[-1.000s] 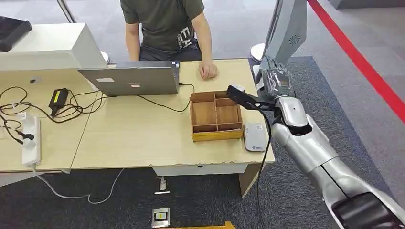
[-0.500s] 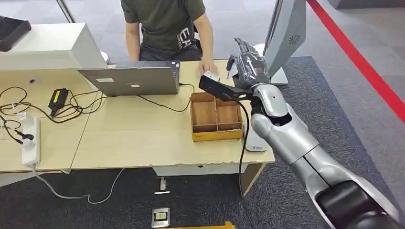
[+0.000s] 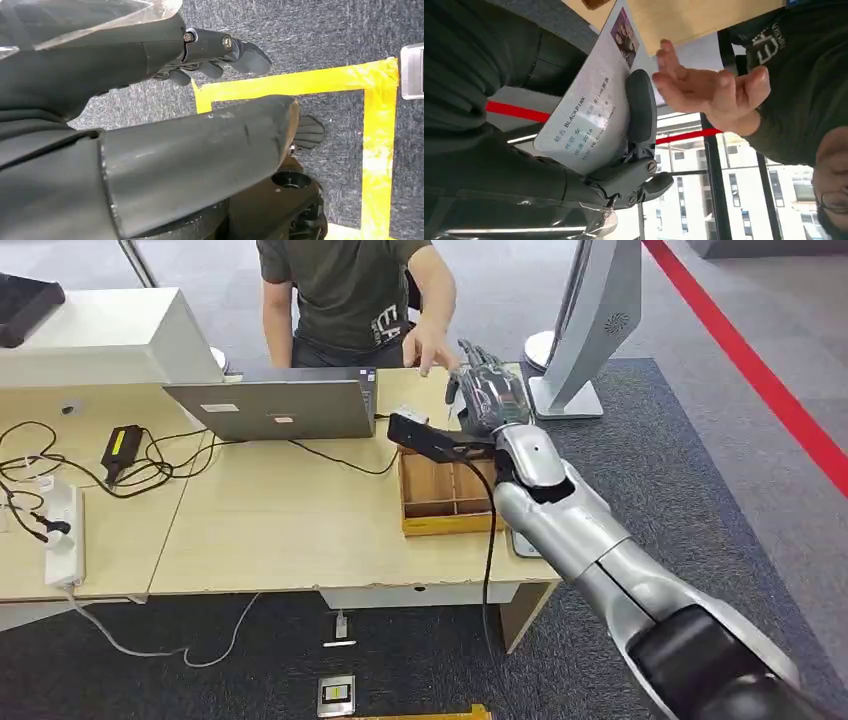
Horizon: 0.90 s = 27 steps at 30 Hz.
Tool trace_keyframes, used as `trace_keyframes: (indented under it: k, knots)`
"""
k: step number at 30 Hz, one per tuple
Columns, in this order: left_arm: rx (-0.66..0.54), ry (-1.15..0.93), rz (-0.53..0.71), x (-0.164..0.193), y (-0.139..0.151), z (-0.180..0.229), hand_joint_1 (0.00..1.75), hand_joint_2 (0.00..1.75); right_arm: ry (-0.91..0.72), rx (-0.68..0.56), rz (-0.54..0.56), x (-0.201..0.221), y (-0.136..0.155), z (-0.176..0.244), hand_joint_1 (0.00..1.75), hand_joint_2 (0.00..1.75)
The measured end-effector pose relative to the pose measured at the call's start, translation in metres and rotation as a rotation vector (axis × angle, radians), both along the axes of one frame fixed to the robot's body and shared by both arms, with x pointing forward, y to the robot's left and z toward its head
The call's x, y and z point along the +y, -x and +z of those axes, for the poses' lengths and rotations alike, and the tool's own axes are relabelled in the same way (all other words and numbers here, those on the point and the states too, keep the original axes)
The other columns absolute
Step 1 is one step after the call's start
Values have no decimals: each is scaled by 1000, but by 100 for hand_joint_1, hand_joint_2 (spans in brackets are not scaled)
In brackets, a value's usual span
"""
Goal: Pass the card to the sensor for recognition and then transmit it.
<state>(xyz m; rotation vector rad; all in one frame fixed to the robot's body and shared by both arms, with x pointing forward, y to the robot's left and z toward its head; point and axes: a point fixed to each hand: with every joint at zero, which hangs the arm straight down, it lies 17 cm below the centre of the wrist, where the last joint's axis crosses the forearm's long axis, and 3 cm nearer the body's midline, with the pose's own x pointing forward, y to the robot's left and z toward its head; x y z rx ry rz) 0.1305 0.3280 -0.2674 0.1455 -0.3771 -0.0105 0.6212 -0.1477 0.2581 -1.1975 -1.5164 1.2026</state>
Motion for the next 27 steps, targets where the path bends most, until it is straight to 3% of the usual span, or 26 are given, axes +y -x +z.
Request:
trace_keyframes:
  k: [20,21,22,23,27]
  knots:
    - [89,-8,8,2,15,-5,0,0,56,59,-29,-10,0,-36,175,175]
    - [89,-8,8,2,15,-5,0,0,57,61,-31,-11,0,-37,0,175]
    - [89,-7,8,1,15,-5,0,0,59,61,-32,-11,0,-38,0,175]
    - [89,-7,8,1,15,-5,0,0,59,59,-35,-12,-1,-38,0,0]
    - [88,-6,7,-1,15,-5,0,0,68,11,-36,-13,0,-33,0,0]
